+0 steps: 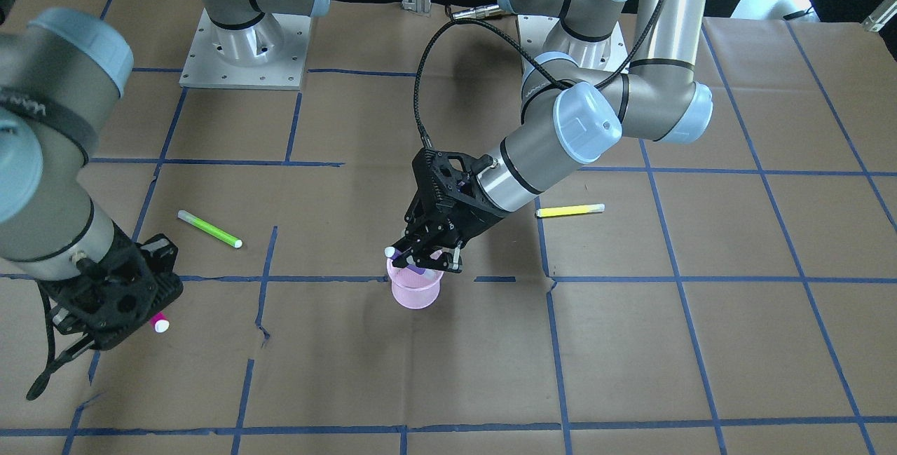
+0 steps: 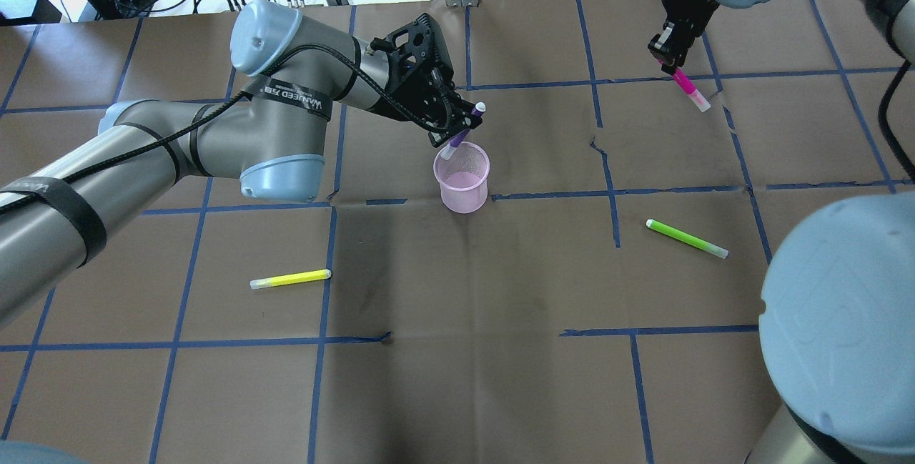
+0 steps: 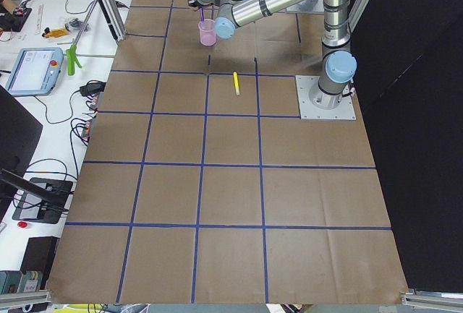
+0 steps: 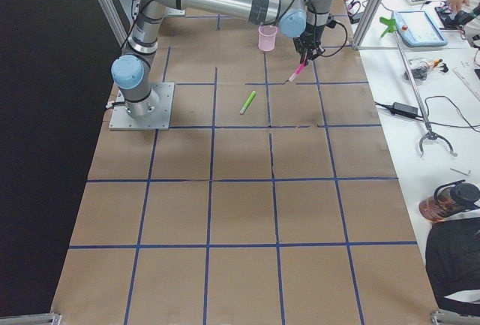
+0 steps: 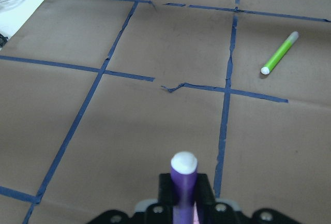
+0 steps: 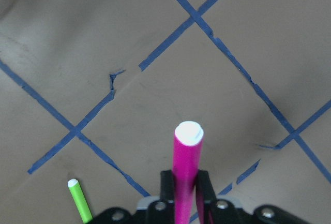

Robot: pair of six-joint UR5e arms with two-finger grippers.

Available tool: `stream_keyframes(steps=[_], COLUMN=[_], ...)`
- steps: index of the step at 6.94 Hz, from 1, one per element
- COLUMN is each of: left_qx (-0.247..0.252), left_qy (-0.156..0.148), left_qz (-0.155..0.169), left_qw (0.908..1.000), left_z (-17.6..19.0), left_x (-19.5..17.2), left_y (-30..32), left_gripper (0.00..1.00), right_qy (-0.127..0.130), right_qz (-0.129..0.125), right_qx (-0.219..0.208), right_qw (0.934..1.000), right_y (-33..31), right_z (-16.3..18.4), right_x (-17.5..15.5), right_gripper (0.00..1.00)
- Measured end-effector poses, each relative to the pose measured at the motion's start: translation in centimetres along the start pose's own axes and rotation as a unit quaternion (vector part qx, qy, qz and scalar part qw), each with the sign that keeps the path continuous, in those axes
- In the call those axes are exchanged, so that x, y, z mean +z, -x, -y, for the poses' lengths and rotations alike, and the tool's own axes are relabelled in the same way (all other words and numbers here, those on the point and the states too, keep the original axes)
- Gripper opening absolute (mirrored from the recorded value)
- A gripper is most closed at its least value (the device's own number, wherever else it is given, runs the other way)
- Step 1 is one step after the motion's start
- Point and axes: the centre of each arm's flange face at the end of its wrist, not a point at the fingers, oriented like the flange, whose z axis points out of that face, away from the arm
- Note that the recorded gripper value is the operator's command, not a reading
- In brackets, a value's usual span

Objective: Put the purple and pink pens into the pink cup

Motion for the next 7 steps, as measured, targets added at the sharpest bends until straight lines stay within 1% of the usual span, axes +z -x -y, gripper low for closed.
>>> stream_keyframes(steps=[1, 2, 3, 4, 5, 6, 7], left_qx=[-0.005, -0.013, -0.024, -0.030, -0.033, -0.033, -0.033], left_qy=[0.003, 0.005, 0.008, 0.011, 0.012, 0.012, 0.017], left_qz=[-0.003, -0.006, -0.011, -0.015, -0.016, -0.016, -0.012], left_qw=[1.0000, 0.9999, 0.9996, 0.9994, 0.9993, 0.9992, 0.9993], left_z=[-0.5, -0.9, -1.5, -2.0, -2.4, -2.5, -2.4], left_x=[0.5, 1.0, 1.6, 2.3, 2.7, 2.8, 2.7], left_y=[-0.1, -0.2, -0.3, -0.2, -0.1, 0.0, 0.1], left_gripper=[0.12, 0.25, 0.33, 0.40, 0.85, 0.90, 0.90], right_qy=[-0.010, -0.012, -0.015, -0.016, -0.016, -0.016, -0.016], right_qz=[-0.007, -0.008, -0.012, -0.016, -0.016, -0.015, -0.017], right_qx=[-0.064, -0.121, -0.181, -0.237, -0.275, -0.295, -0.305], right_qw=[0.9979, 0.9925, 0.9832, 0.9713, 0.9611, 0.9553, 0.9522], right_y=[1.9, 3.9, 6.1, 7.9, 9.2, 10.3, 10.9], right_z=[-0.4, -0.4, 0.0, 0.0, -0.6, -1.6, -2.4], right_x=[-2.7, -4.4, -5.7, -6.7, -7.1, -7.2, -7.3], right_gripper=[0.01, 0.01, 0.01, 0.01, 0.01, 0.01, 0.01])
